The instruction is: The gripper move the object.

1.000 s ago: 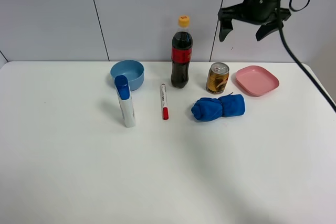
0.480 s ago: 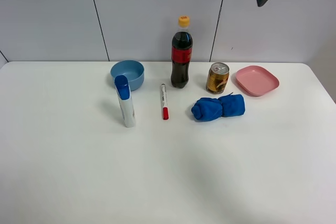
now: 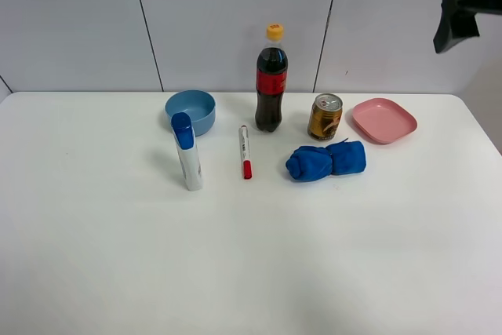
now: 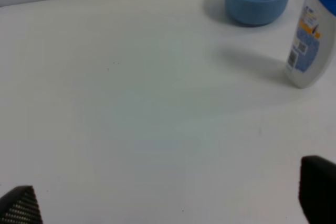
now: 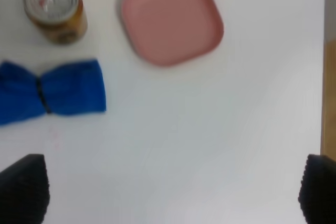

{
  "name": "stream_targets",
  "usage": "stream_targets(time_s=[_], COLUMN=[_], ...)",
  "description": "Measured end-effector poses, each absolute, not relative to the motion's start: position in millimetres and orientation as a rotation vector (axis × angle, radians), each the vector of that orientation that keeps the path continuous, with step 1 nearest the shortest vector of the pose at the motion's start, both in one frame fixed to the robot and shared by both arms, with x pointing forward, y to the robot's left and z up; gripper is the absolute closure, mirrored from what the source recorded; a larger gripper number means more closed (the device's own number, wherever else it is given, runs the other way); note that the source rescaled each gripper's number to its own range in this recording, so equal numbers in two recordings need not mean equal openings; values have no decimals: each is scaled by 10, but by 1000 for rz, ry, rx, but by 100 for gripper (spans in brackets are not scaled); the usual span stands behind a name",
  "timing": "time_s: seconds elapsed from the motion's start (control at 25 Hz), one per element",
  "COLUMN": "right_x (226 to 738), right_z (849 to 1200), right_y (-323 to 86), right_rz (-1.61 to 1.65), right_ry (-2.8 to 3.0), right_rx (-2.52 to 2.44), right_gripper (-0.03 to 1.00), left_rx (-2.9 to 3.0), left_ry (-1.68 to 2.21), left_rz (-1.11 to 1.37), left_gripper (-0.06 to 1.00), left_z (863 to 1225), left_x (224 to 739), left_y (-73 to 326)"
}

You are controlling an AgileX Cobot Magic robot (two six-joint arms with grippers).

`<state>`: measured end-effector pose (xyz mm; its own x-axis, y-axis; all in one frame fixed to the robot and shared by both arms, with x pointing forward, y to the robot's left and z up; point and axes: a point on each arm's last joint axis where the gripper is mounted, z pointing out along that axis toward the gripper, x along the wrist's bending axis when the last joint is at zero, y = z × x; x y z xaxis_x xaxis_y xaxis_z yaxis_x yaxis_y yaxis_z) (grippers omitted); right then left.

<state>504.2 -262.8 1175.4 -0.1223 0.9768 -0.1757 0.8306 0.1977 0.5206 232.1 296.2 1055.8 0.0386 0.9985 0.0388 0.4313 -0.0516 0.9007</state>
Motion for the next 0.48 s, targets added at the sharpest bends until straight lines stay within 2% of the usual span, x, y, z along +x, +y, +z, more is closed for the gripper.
stream_targets(time_s=[0.2,0.48], right_x=[4695,4251], right_z=[11459,11226], right_y=[-2679,-2766], right_rz=[341,324], right_ry=[2067,2031], right_rx=[1738,1834], right_gripper=[3,3], left_rx=[1581,1581], left_ry=[1485,1485], left_rz=[976,976], left_gripper=[-6,-6], left_z=[10558,10558], left_x=[2321,2321], left_y=[2962,2962])
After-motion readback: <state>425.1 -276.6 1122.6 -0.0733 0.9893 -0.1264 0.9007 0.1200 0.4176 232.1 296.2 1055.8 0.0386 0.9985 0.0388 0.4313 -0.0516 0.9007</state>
